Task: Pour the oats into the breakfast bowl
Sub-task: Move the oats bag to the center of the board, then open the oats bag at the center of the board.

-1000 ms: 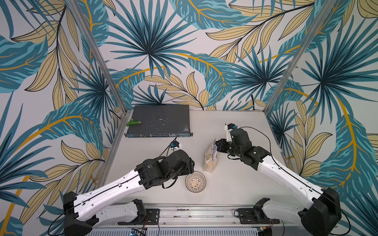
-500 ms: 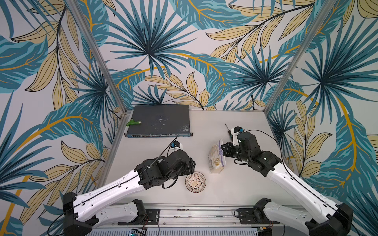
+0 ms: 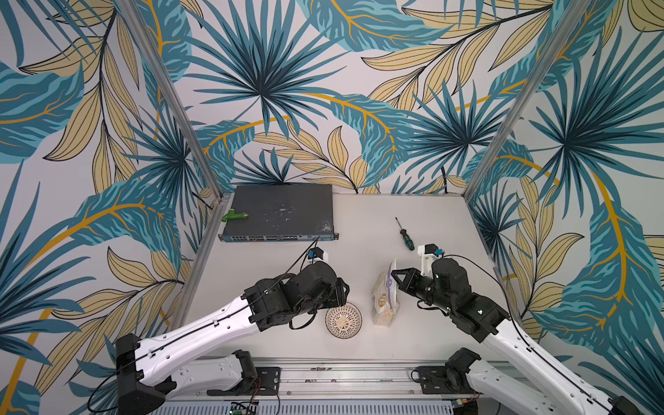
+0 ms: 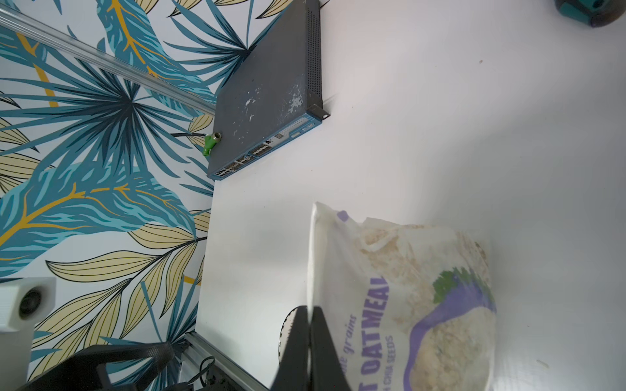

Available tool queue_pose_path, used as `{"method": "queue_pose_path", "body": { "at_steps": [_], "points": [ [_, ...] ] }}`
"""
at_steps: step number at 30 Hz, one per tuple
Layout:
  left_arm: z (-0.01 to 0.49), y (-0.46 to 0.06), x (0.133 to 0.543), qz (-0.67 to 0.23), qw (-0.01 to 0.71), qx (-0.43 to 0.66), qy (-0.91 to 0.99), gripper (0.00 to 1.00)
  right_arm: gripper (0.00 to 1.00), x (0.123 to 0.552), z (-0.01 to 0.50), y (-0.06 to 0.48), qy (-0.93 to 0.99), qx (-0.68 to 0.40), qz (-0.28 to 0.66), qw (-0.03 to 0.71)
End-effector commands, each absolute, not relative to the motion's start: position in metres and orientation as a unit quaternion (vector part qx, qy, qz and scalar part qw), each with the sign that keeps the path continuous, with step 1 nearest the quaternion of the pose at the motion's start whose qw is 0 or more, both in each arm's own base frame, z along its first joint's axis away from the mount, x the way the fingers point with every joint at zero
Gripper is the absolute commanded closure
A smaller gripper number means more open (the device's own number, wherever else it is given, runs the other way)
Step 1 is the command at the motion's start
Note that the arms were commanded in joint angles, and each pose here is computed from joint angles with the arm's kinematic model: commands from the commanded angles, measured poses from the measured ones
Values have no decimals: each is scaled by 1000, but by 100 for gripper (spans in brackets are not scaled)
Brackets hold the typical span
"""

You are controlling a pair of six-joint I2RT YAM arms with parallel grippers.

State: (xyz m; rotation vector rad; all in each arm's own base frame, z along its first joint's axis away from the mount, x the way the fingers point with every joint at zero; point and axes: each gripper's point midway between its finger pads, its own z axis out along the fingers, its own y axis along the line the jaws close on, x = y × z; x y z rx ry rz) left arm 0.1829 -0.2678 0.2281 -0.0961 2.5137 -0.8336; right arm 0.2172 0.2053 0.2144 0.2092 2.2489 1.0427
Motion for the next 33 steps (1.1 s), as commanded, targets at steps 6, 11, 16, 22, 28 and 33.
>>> {"method": "queue_pose_path", "body": {
  "at_steps": [6,11,16,22,28,33],
  "points": [
    [231,-296,180,-340,222,1,914,47,45,229,242,193,838,104,385,374],
    [243,-320,169,-332,228,57,914,53,40,226,257,156,825,129,341,432],
    [259,-342,162,-273,257,106,921,57,40,219,234,119,832,171,279,448],
    [263,-368,163,-253,265,133,921,75,42,213,220,109,812,199,300,460],
    [258,-391,171,-242,263,143,923,75,41,207,205,122,819,170,325,442],
    [250,-410,176,-230,257,155,926,75,41,204,191,131,831,153,330,421]
  ]
}}
